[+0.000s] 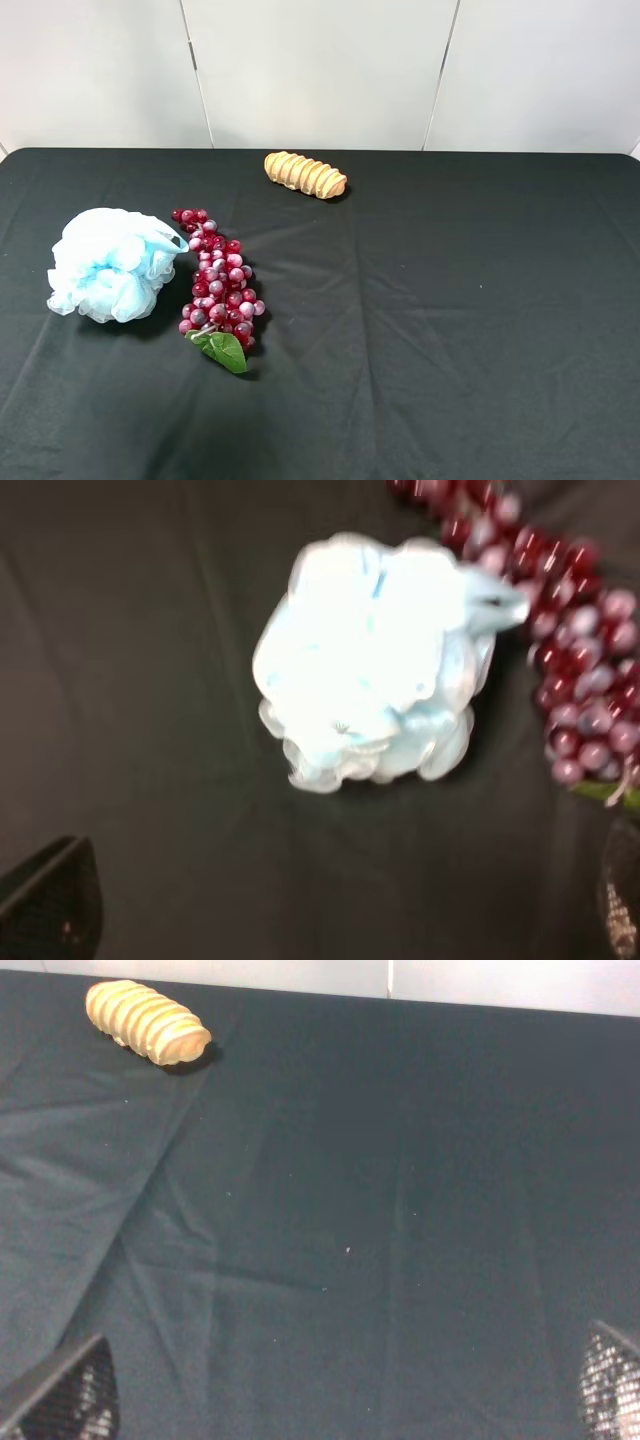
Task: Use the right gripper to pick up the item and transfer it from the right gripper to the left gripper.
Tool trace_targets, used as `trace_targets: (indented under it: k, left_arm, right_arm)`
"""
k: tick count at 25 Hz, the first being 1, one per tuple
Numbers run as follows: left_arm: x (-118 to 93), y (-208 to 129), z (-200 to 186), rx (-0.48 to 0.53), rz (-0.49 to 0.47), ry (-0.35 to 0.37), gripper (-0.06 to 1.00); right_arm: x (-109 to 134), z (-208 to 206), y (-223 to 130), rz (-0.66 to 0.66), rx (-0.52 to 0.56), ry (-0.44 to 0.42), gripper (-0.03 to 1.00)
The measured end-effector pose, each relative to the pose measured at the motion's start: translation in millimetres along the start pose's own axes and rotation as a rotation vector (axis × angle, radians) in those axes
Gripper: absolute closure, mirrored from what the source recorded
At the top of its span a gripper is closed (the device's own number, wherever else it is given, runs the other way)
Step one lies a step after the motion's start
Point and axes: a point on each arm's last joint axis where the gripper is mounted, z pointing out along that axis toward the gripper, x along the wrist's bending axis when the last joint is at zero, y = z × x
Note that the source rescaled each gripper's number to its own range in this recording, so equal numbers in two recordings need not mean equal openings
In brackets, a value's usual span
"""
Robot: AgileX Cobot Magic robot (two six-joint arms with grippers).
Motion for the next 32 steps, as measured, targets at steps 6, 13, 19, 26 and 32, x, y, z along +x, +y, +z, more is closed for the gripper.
trace_targets:
  k: [6, 13, 19, 26, 32]
  left_arm:
    - [-5, -33, -49, -0.192, 0.008, 0.015, -0.06]
    - [-11, -90, -76, -0.351, 0.012, 0.025, -0.06]
    - [-13, -128, -57, -0.348, 0.01, 0.025, -0.06]
    - [-14, -166, -22, -0.304, 0.023, 0.024, -0.06]
    - [-15, -193, -3, -0.326, 0.034, 0.027, -0.06]
  right_arm:
    - [0, 0, 0, 0.0, 0.0, 0.0, -0.03]
    - [0, 0, 0, 0.0, 0.0, 0.0, -0.03]
    - [0, 0, 0, 0.0, -0.001, 0.0, -0.03]
    - [0, 0, 0, 0.0, -0.001, 0.0, -0.03]
    - [0, 0, 0, 0.0, -0.001, 0.0, -0.03]
